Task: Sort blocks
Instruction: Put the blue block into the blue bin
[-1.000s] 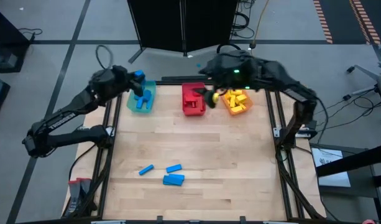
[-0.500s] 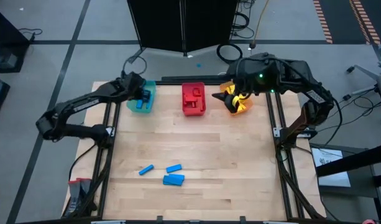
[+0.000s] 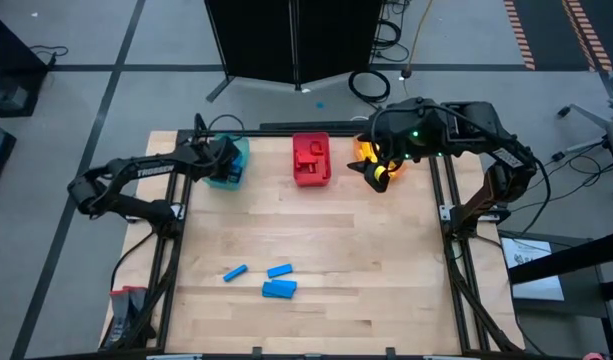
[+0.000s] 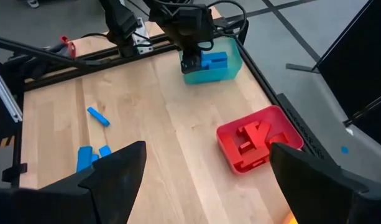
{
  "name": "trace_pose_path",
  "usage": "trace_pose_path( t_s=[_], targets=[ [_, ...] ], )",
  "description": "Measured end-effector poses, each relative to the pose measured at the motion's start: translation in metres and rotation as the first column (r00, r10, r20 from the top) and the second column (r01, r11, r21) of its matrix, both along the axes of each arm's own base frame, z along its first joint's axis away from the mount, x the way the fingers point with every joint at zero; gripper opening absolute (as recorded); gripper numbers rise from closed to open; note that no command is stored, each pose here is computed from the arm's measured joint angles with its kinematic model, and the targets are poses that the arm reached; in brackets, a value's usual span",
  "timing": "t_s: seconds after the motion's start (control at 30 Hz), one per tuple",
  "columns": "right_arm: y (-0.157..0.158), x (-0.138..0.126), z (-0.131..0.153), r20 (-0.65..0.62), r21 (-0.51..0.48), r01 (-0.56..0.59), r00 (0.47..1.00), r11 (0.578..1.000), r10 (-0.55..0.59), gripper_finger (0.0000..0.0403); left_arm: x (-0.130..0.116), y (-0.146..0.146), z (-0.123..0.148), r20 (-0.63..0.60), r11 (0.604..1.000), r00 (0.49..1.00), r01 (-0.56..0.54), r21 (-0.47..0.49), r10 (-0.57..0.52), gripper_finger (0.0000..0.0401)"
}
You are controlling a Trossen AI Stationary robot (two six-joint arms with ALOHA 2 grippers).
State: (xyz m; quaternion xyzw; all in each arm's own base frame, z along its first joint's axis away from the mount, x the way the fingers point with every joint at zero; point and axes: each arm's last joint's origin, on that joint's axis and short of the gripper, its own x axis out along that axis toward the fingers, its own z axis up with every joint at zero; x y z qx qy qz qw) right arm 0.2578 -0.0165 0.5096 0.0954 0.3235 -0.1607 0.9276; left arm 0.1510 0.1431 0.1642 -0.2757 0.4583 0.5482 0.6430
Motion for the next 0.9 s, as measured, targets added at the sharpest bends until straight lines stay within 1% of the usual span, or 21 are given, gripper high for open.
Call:
trace_pose_path(
  t_s=[0.07, 0.17, 0.27, 0.37, 0.43, 0.5, 0.53, 0.57, 0.63, 0.7, 0.77, 0.83, 0.9],
  targets=[
    [0.000, 0.000, 0.000, -0.001, -0.006, -0.004, 1.000, 1.000, 0.004, 0.0336, 0.001, 0.001, 0.002, 0.012, 1.000, 1.000, -0.001, 0.017, 0.001, 0.0156],
    [0.000, 0.000, 0.000, -0.004, -0.014, -0.009, 1.000, 1.000, 0.009, 0.0336, 0.003, 0.003, 0.004, 0.053, 0.999, 0.999, 0.002, 0.046, -0.004, 0.0201],
    [0.000, 0.001, 0.000, -0.007, -0.017, -0.013, 1.000, 1.000, 0.013, 0.0336, 0.007, 0.005, 0.008, 0.109, 0.998, 0.994, 0.025, 0.057, -0.031, 0.0245],
    [0.000, 0.001, -0.001, -0.011, -0.009, -0.021, 1.000, 1.000, 0.021, 0.0336, 0.011, 0.007, 0.015, 0.127, 0.995, 0.988, 0.077, 0.060, -0.084, 0.0284],
    [0.001, 0.003, -0.003, -0.020, 0.012, -0.039, 0.999, 0.999, 0.040, 0.0336, 0.014, 0.008, 0.022, 0.149, 0.993, 0.982, 0.111, 0.047, -0.117, 0.0303],
    [0.002, 0.003, -0.004, -0.031, 0.026, -0.054, 0.998, 0.998, 0.055, 0.0336, 0.017, 0.009, 0.035, 0.189, 0.984, 0.966, 0.173, 0.040, -0.177, 0.0316],
    [0.002, 0.005, -0.005, -0.035, 0.031, -0.062, 0.997, 0.998, 0.063, 0.0336, 0.019, 0.009, 0.044, 0.209, 0.977, 0.954, 0.207, 0.059, -0.215, 0.0319],
    [0.003, 0.006, -0.006, -0.037, 0.039, -0.073, 0.997, 0.997, 0.074, 0.0336, 0.022, 0.009, 0.056, 0.232, 0.965, 0.937, 0.247, 0.088, -0.261, 0.0321],
    [0.004, 0.007, -0.007, -0.039, 0.045, -0.084, 0.996, 0.995, 0.086, 0.0336, 0.024, 0.006, 0.082, 0.279, 0.929, 0.887, 0.343, 0.137, -0.368, 0.0322],
    [0.005, 0.009, -0.009, -0.053, 0.048, -0.087, 0.995, 0.995, 0.090, 0.0336, 0.022, -0.003, 0.113, 0.346, 0.881, 0.810, 0.439, 0.176, -0.473, 0.0323],
    [0.005, 0.010, -0.010, -0.066, 0.052, -0.084, 0.994, 0.995, 0.087, 0.0336, 0.016, -0.019, 0.141, 0.407, 0.845, 0.742, 0.498, 0.196, -0.532, 0.0323],
    [0.005, 0.009, -0.012, -0.085, 0.055, -0.081, 0.993, 0.995, 0.086, 0.0336, 0.007, -0.038, 0.160, 0.417, 0.816, 0.707, 0.544, 0.194, -0.571, 0.0323],
    [0.005, 0.011, -0.013, -0.089, 0.054, -0.081, 0.992, 0.995, 0.086, 0.0336, -0.003, -0.056, 0.172, 0.419, 0.791, 0.682, 0.584, 0.182, -0.600, 0.0323]
  ],
)
